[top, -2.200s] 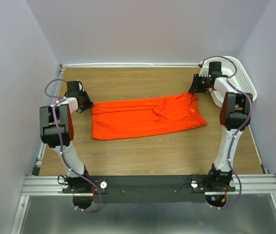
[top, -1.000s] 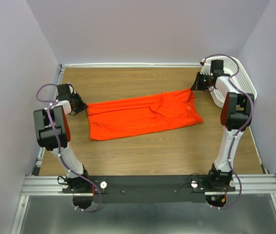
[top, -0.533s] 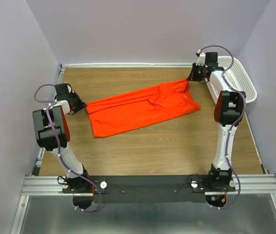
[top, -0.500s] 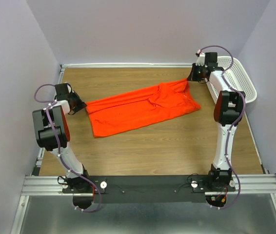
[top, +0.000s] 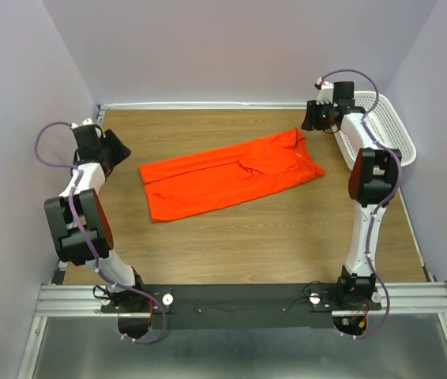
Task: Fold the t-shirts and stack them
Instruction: Fold the tshirt
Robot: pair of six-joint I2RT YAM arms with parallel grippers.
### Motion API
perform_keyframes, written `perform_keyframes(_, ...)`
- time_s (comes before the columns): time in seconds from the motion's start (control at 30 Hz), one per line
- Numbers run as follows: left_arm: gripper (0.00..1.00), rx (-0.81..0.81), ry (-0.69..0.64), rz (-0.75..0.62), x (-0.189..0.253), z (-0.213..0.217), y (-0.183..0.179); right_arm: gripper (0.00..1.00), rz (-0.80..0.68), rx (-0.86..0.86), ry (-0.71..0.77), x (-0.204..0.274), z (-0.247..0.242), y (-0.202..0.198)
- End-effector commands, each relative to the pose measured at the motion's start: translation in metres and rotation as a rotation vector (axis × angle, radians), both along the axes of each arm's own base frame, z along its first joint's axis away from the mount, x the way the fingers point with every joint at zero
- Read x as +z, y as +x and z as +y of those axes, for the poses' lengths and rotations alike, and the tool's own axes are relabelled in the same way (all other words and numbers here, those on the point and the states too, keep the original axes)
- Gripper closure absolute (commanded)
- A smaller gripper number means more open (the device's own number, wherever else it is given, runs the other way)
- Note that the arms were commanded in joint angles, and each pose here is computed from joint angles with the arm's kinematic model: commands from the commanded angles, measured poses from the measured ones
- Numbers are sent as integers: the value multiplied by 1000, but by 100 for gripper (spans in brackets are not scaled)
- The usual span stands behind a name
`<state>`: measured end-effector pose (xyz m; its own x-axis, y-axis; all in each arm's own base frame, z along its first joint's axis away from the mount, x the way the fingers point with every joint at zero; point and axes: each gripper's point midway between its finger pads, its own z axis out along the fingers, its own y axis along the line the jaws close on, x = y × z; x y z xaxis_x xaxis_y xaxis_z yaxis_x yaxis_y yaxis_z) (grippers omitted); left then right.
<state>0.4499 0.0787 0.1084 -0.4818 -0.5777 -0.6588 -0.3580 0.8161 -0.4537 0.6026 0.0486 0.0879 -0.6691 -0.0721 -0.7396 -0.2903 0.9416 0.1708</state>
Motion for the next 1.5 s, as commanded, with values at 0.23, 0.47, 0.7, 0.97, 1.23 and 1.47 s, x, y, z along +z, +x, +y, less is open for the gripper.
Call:
perform_keyframes(0.23,34,-169,206,-286,117,-34,10,31,-220,1422,-49,31,180,-292)
perform_keyframes(0.47,26,-18,330,-494,189,-24,-62,36,-320,1444,-420,-27,318,-338)
perform_keyframes(0.7,25,29,412,-546,195,-22,-111,39,-432,1386,-543,-32,391,-330)
perform_keyframes(0.97,24,15,439,-611,213,-32,-129,42,-401,1364,-616,-71,402,-317)
perform_keyframes(1.23,24,15,440,-625,217,-34,-131,70,-353,1386,-632,-95,397,-320)
perform_keyframes(1.47,24,-17,429,-633,215,-40,-129,100,-328,1500,-563,-96,383,-351)
